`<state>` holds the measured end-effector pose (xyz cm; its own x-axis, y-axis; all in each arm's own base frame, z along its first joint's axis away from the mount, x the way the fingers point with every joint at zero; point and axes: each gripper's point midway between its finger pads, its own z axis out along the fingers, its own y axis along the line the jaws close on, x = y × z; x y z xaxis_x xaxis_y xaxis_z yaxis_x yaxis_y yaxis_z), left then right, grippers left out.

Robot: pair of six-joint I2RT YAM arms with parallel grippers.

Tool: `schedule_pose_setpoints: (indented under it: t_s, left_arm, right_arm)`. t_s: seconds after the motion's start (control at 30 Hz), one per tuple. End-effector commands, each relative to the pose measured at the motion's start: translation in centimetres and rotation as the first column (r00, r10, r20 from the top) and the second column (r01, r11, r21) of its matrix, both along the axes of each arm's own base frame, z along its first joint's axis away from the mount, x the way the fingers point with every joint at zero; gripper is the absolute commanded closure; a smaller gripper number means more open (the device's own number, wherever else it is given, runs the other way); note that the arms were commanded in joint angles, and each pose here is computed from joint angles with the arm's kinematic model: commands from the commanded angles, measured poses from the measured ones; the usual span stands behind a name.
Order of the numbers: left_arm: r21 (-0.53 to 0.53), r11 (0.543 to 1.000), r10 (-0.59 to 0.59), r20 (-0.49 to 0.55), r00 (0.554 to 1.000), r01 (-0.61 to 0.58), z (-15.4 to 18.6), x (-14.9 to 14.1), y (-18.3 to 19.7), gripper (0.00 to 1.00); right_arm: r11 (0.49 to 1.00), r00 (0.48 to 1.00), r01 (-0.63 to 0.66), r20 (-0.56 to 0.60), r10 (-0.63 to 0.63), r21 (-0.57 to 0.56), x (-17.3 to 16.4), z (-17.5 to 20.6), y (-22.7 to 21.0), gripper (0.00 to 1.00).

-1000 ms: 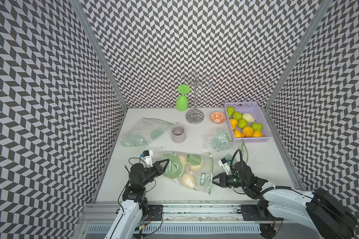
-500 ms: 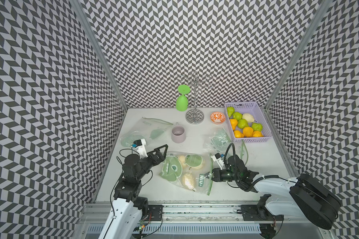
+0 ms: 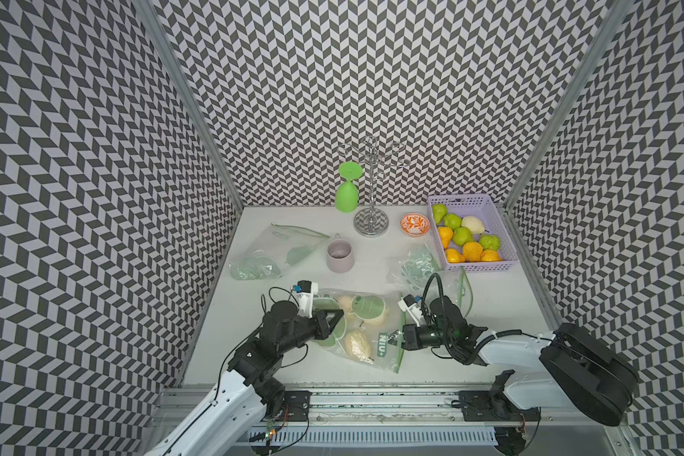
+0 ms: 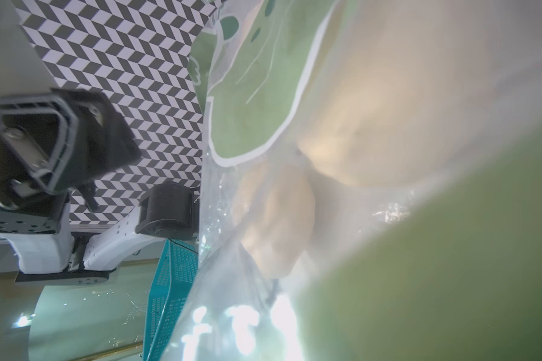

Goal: Open the zip-top bag and take out the pear
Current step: Pick up the pear from the zipper food storage bag.

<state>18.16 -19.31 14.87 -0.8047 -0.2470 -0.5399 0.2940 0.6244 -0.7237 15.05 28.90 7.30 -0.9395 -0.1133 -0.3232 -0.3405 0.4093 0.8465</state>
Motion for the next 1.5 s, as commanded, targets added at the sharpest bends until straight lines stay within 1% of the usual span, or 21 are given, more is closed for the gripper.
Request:
schedule_pose_setpoints:
  t_s: [0.0, 0.1, 0.23, 0.37, 0.47, 0.6, 0.7, 0.8, 0.9, 1.13, 1.27, 1.4, 1.47]
  left_arm:
    - [0.011, 0.999, 0.031, -0.008, 0.999, -0.031, -1.8, 0.2, -0.5, 0.81]
    - [0.080, 0.993, 0.083, -0.021, 0.996, -0.081, -4.3, 0.8, 0.3, 0.81]
    - [0.090, 0.988, 0.124, -0.014, 0.992, -0.122, -5.8, 1.5, 0.7, 0.81]
    - [0.152, 0.980, 0.136, -0.030, 0.990, -0.130, -8.0, 1.5, 1.3, 0.81]
    - [0.151, 0.983, 0.109, -0.056, 0.992, -0.100, -9.5, 0.8, 1.0, 0.82]
    - [0.104, 0.991, 0.086, -0.066, 0.994, -0.079, -10.1, -0.4, 0.2, 0.82]
    - [0.085, 0.993, 0.085, -0.060, 0.995, -0.080, -9.9, -0.7, 0.0, 0.82]
    - [0.061, 0.996, 0.070, -0.051, 0.996, -0.067, -9.3, -0.8, -0.5, 0.82]
    - [0.046, 0.998, 0.053, -0.046, 0.998, -0.051, -9.2, -1.1, -0.9, 0.82]
    - [0.057, 0.998, 0.021, -0.069, 0.997, -0.017, -10.8, -2.2, -0.8, 0.83]
    - [0.050, 0.999, 0.001, -0.060, 0.998, 0.002, -10.6, -2.3, -1.1, 0.83]
    - [0.064, 0.998, -0.021, -0.062, 0.998, 0.025, -10.8, -2.5, -1.3, 0.83]
    - [0.057, 0.998, -0.029, -0.067, 0.997, 0.033, -11.0, -2.7, -1.4, 0.84]
  right_arm:
    - [0.996, 0.995, -0.062, 0.080, 0.057, 0.067, -0.3, 2.1, 1.5, 0.75]
    - [0.995, 0.994, -0.084, 0.081, 0.078, 0.062, -0.8, 1.8, 2.0, 0.74]
    - [0.994, 0.992, -0.098, 0.083, 0.093, 0.055, -1.2, 1.3, 2.7, 0.73]
    - [0.991, 0.990, -0.119, 0.085, 0.113, 0.059, -1.8, 1.1, 3.4, 0.71]
    - [0.989, 0.988, -0.136, 0.087, 0.130, 0.055, -2.2, 1.0, 4.0, 0.63]
    - [0.984, 0.982, -0.171, 0.091, 0.166, 0.051, -3.3, 0.8, 5.1, 0.46]
    - [0.979, 0.977, -0.201, 0.078, 0.197, 0.044, -4.3, 0.3, 6.0, 0.36]
    - [0.976, 0.974, -0.219, 0.071, 0.217, 0.021, -4.8, -0.3, 7.0, 0.30]
    - [0.979, 0.977, -0.204, 0.066, 0.202, 0.014, -4.6, -0.6, 7.6, 0.26]
    - [0.992, 0.992, -0.119, 0.041, 0.120, -0.031, -2.9, -1.6, 8.1, 0.21]
    - [0.996, 0.996, -0.085, 0.022, 0.085, -0.033, -2.1, -1.9, 8.7, 0.16]
    - [0.998, 0.998, -0.057, 0.001, 0.057, -0.033, -1.6, -2.2, 9.0, 0.16]
    - [0.999, 0.999, -0.033, -0.017, 0.033, -0.037, -1.3, -2.5, 9.1, 0.19]
